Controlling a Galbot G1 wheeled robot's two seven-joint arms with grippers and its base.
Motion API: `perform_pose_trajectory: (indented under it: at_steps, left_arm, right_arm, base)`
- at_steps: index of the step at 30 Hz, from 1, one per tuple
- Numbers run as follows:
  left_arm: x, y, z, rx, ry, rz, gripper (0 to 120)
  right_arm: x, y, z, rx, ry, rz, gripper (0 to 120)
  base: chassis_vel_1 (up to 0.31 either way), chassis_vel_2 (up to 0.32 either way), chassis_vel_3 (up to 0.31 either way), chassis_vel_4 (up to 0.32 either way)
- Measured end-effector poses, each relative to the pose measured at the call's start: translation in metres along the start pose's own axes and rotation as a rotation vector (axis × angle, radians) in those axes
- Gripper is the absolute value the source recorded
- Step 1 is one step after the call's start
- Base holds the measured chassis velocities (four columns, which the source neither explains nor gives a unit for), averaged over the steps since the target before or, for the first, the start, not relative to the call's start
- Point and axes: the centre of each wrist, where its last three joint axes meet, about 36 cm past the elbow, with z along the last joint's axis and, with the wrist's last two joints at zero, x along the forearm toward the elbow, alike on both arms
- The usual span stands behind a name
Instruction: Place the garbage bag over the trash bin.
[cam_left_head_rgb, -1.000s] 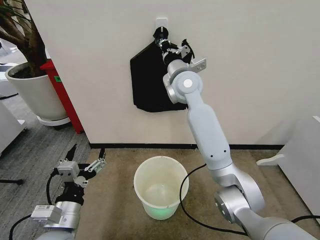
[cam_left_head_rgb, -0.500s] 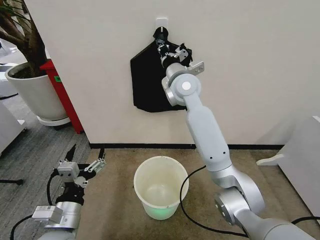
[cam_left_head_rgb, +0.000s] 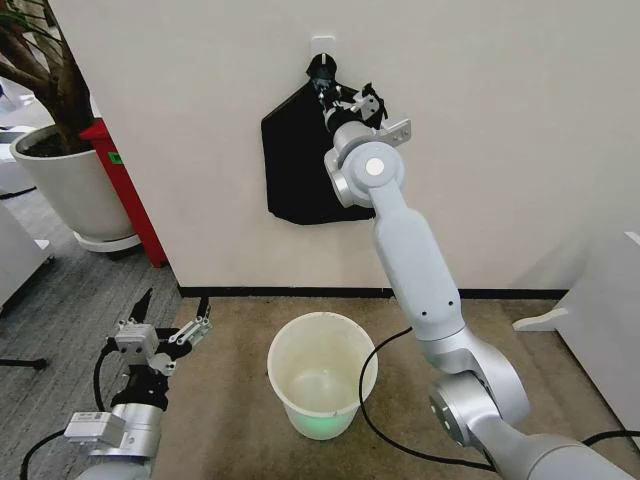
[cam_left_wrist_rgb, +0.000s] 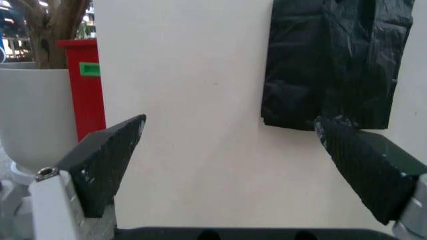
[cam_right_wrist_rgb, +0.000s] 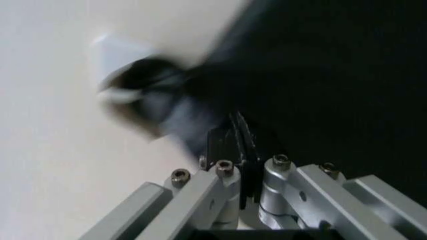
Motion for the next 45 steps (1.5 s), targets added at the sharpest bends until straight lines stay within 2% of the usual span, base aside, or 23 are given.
perform_pose_trajectory:
  at_steps: [1, 4, 6, 9, 13, 15, 16, 22, 30, 34, 36, 39, 41, 45]
  left_arm:
    - [0.000, 0.000, 0.000, 0.000, 0.000, 0.000, 100]
    - [0.000, 0.002, 0.004, -0.024, -0.009, 0.003, 100]
    - [0.001, 0.002, 0.006, -0.037, -0.014, 0.004, 100]
    - [0.001, 0.002, 0.007, -0.039, -0.015, 0.005, 100]
    - [0.001, 0.002, 0.007, -0.036, -0.017, 0.004, 100]
    - [0.001, 0.002, 0.007, -0.034, -0.017, 0.007, 100]
    - [0.001, 0.002, 0.007, -0.034, -0.017, 0.007, 100]
    - [0.002, 0.002, 0.007, -0.031, -0.017, 0.010, 100]
    - [0.001, 0.002, 0.008, -0.024, -0.017, 0.008, 100]
    - [0.000, 0.001, 0.008, -0.002, -0.013, 0.000, 100]
    - [-0.001, 0.002, 0.008, 0.013, -0.008, -0.005, 100]
    - [-0.001, 0.002, 0.007, 0.016, -0.009, -0.007, 100]
    - [-0.002, 0.002, 0.007, 0.018, -0.009, -0.008, 100]
    - [-0.002, 0.002, 0.007, 0.019, -0.009, -0.007, 100]
  right_arm:
    - [0.000, 0.000, 0.000, 0.000, 0.000, 0.000, 0]
    - [0.006, 0.009, -0.001, -0.036, -0.010, 0.150, 0]
    - [0.011, 0.010, 0.002, -0.039, 0.002, 0.171, 0]
    - [0.019, 0.007, 0.009, -0.028, 0.024, 0.142, 0]
    - [0.049, -0.004, 0.032, 0.024, 0.072, -0.048, 0]
    - [0.054, -0.009, 0.035, 0.044, 0.075, -0.131, 8]
    - [0.054, -0.009, 0.035, 0.044, 0.075, -0.131, 8]
    - [0.042, 0.000, 0.033, 0.087, 0.043, -0.225, 31]
    - [0.009, 0.002, 0.016, 0.110, -0.035, -0.170, 63]
    - [0.007, 0.001, 0.018, 0.116, -0.036, -0.149, 74]
    - [0.008, 0.002, 0.020, 0.111, -0.028, -0.130, 84]
    - [0.008, 0.002, 0.021, 0.108, -0.024, -0.122, 89]
    - [0.007, 0.002, 0.021, 0.110, -0.024, -0.112, 98]
    - [0.002, 0.004, 0.019, 0.118, -0.032, -0.117, 100]
  base:
    - [0.000, 0.000, 0.000, 0.000]
    - [0.000, 0.000, 0.000, 0.000]
    - [0.000, 0.000, 0.000, 0.000]
    - [0.000, 0.000, 0.000, 0.000]
    - [0.000, 0.000, 0.000, 0.000]
    - [0.000, 0.000, 0.000, 0.000]
    - [0.000, 0.000, 0.000, 0.000]
    - [0.000, 0.000, 0.000, 0.000]
    - [0.000, 0.000, 0.000, 0.000]
    - [0.000, 0.000, 0.000, 0.000]
    - [0.000, 0.000, 0.000, 0.000]
    - [0.000, 0.000, 0.000, 0.000]
    - [0.000, 0.000, 0.000, 0.000]
    - [0.000, 0.000, 0.000, 0.000]
